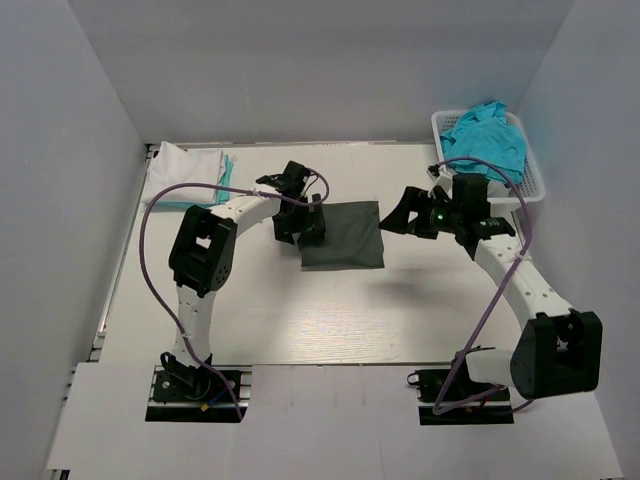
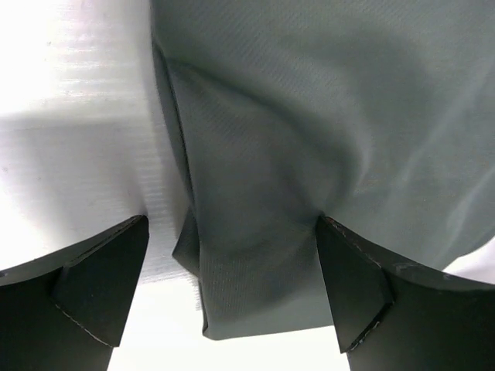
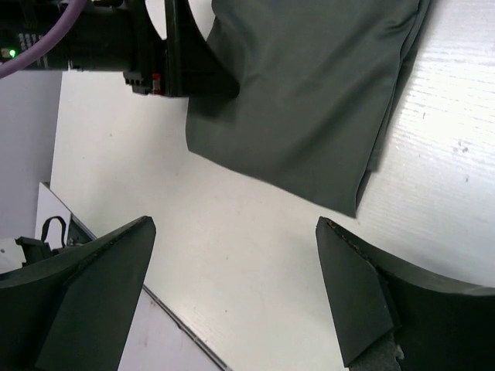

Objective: Fold and stack the t-shirts
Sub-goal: Fold the long partially folded tshirt into a neat square, then put the neatly folded tshirt into the corner of the board with the left arm

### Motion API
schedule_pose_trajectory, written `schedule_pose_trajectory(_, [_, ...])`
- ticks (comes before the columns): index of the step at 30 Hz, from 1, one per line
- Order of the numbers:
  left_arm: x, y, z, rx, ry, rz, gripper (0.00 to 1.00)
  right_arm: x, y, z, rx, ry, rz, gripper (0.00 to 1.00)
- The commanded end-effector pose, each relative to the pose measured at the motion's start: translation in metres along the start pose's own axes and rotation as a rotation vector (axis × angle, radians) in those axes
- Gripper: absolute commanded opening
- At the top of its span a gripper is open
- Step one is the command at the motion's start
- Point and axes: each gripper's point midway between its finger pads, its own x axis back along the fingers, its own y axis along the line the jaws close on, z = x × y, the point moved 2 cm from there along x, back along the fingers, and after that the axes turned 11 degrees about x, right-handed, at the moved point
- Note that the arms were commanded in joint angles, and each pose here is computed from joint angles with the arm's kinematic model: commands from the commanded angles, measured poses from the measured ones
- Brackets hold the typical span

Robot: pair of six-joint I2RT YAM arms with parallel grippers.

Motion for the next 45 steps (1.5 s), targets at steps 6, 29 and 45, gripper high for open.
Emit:
schedule_pose_trajectory(6, [-0.015, -0.001, 0.002, 0.014, 0.027, 0.006, 0.94, 0.032, 0.007, 0.002, 0.043, -0.031, 0.076, 0.9])
schedule_pose_trajectory(29, [0.001, 0.0, -0.041, -0.181, -0.146, -0.16, 0.0, 0.069, -0.014, 0.009, 0.029, -0.067, 0.347, 0.9])
schedule_pose_trajectory(45, [0.132, 0.042, -0.159, -0.38, -0.52, -0.439, 0.0, 0.071, -0.022, -0.019, 0.097, -0.052, 0.408, 0.9])
